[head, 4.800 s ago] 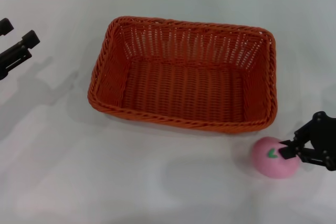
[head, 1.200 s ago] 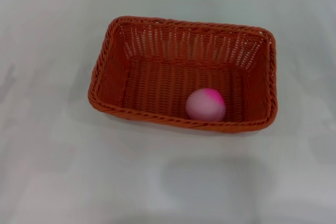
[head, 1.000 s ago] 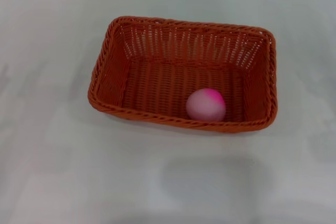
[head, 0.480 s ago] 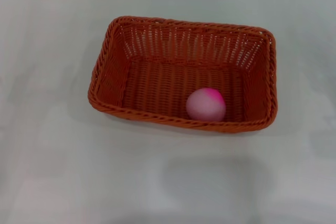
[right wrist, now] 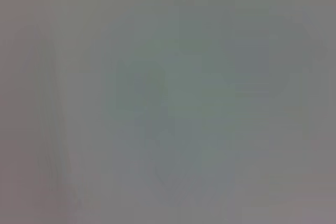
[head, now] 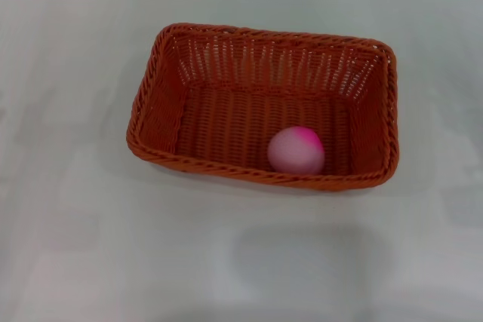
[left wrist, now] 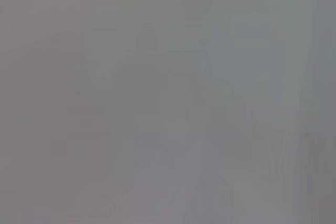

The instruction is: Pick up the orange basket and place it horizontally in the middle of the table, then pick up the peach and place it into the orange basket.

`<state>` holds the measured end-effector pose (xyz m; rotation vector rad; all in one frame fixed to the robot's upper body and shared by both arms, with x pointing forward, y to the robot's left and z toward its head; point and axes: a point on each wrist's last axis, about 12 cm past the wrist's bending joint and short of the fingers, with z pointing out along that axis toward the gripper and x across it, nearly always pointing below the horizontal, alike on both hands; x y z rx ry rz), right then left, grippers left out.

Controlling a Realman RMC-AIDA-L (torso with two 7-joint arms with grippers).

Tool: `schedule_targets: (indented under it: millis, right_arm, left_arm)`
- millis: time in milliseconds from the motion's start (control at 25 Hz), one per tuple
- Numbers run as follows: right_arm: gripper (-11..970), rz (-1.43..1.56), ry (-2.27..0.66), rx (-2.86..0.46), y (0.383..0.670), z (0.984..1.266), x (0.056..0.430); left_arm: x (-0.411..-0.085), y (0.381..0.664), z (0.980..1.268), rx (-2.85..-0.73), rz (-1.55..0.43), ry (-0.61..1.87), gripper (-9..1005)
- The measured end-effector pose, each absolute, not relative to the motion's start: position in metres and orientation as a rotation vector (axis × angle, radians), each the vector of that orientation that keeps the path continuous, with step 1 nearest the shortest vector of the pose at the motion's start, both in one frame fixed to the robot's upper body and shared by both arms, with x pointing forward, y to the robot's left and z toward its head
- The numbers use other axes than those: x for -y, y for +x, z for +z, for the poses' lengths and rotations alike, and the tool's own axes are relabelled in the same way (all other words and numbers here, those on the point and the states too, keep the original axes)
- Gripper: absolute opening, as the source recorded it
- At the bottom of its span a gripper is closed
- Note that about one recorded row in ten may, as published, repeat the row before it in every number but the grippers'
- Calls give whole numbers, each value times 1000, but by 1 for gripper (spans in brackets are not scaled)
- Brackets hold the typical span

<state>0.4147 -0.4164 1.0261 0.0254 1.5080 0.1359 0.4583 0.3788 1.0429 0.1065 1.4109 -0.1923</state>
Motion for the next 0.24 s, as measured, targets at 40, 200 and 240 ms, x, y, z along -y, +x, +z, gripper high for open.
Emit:
schedule_targets:
  millis: [40,200,240]
  right_arm:
    - [768,134,23,-1508,415,1026,416]
    - [768,133,21,-1508,415,1026,416]
    - [768,133,21,-1508,415,1026,416]
  left_arm:
    - [-378,458,1043,-1409,-194,107,819]
    - [-377,459,1042,-1408,-202,104,819]
    - [-376,460,1042,-1407,-205,103,819]
